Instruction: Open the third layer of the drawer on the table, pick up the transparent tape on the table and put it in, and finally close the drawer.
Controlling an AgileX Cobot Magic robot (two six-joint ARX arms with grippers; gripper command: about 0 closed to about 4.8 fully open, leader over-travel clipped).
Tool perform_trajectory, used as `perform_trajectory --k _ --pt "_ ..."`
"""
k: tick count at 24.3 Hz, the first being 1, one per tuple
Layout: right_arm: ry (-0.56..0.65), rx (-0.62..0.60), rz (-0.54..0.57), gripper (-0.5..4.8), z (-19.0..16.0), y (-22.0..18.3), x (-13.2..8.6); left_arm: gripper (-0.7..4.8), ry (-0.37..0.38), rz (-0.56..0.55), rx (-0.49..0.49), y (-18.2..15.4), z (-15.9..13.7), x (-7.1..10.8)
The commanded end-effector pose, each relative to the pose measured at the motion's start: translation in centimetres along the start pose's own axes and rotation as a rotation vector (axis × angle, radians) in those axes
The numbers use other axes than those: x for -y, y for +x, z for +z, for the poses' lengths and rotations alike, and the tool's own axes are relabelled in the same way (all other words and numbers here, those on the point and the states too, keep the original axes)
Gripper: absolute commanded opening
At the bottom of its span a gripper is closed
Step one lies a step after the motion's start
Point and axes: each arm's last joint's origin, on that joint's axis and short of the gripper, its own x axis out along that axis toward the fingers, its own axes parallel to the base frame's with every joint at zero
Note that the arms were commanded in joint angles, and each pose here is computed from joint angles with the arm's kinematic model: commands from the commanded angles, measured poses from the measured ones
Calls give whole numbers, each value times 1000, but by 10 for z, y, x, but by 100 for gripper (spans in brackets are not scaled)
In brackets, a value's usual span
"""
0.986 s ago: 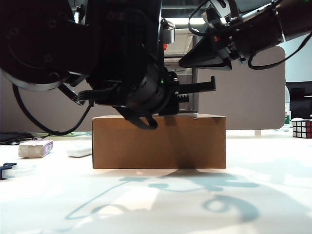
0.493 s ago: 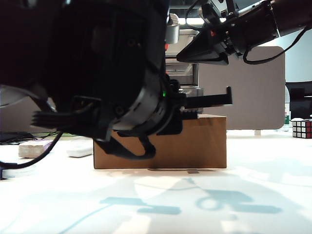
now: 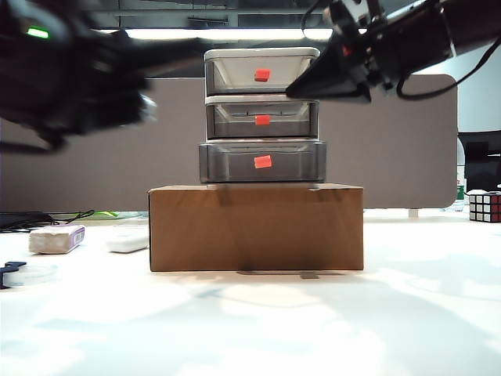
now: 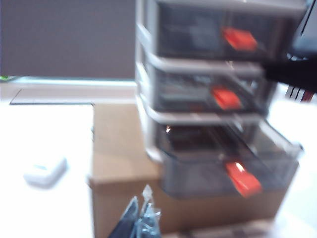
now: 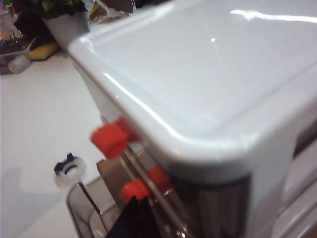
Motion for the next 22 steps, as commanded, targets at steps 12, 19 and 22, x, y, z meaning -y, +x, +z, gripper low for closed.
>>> perform_trajectory --k 12,19,22 --pt "25 -60 81 -5 8 -19 -15 -5 -14 -370 -316 36 29 -185" --pt "27 -81 83 -5 5 -19 -15 -5 155 -446 -448 26 1 -208" --pt "34 -91 83 -5 4 -19 -15 195 197 -441 -505 29 -12 -211"
